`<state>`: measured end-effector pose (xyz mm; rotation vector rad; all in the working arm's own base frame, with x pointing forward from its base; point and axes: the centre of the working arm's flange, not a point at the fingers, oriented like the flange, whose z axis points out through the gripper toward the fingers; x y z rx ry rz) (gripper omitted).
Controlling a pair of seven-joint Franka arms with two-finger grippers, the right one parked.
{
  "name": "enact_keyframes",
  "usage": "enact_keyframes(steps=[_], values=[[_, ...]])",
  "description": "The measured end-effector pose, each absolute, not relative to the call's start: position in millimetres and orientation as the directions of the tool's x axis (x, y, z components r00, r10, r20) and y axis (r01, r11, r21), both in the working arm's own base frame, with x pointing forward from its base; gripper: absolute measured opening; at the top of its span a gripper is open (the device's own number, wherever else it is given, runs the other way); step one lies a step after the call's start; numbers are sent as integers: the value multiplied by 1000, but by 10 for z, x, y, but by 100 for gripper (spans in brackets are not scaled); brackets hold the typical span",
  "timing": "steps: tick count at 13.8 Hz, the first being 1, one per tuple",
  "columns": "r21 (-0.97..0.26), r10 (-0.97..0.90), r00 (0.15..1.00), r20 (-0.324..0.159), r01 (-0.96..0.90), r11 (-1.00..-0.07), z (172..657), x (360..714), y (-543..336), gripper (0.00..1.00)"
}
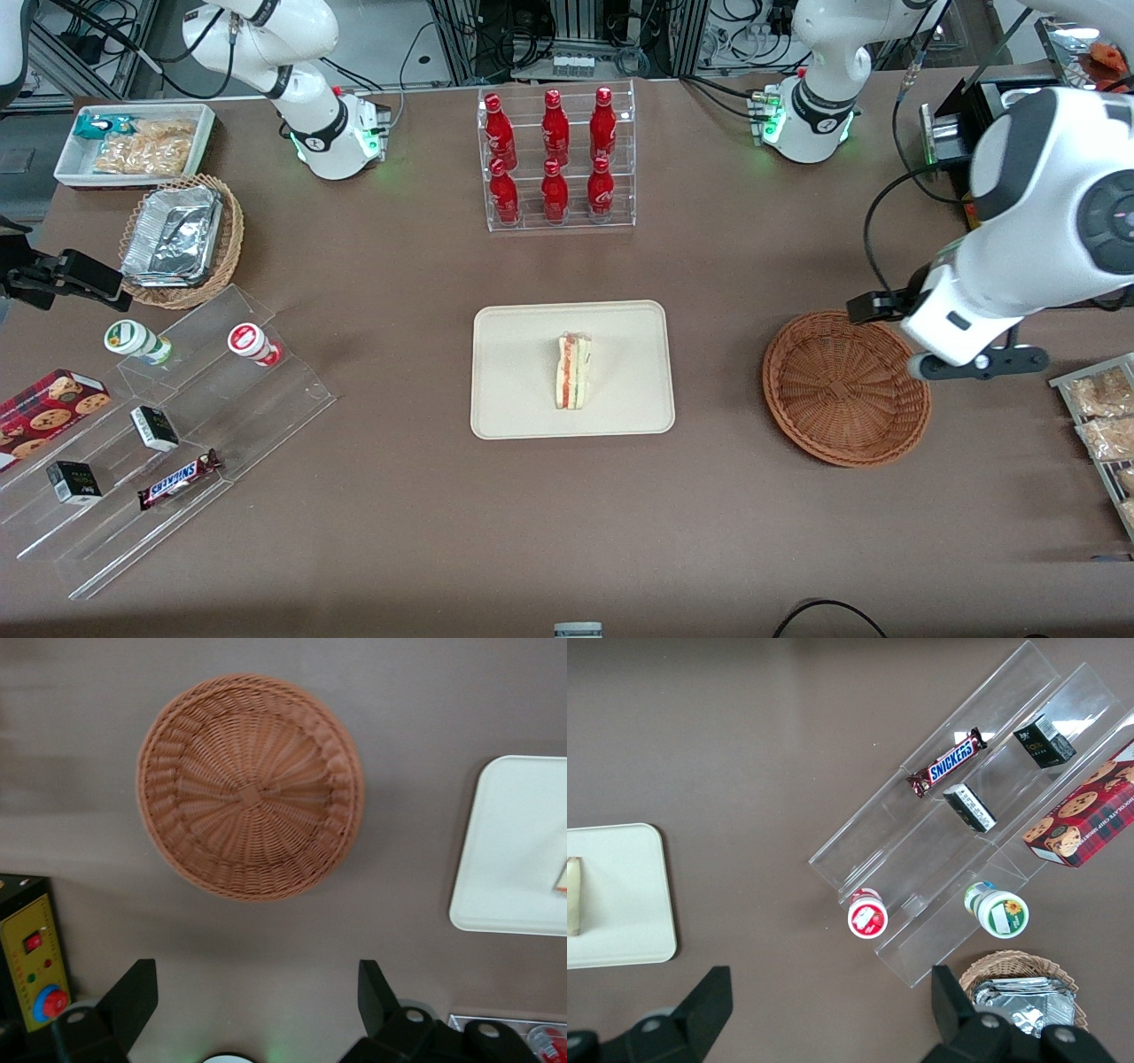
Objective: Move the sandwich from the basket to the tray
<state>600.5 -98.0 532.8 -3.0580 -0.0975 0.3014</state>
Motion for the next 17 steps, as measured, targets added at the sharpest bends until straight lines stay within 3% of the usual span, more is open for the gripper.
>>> enact_keyframes(steps=[6,17], values=[[-111,85,983,-162,68,-991,5536,5704,-935,100],[-92,94,988,-124,83,-992,5803,5701,-914,100]])
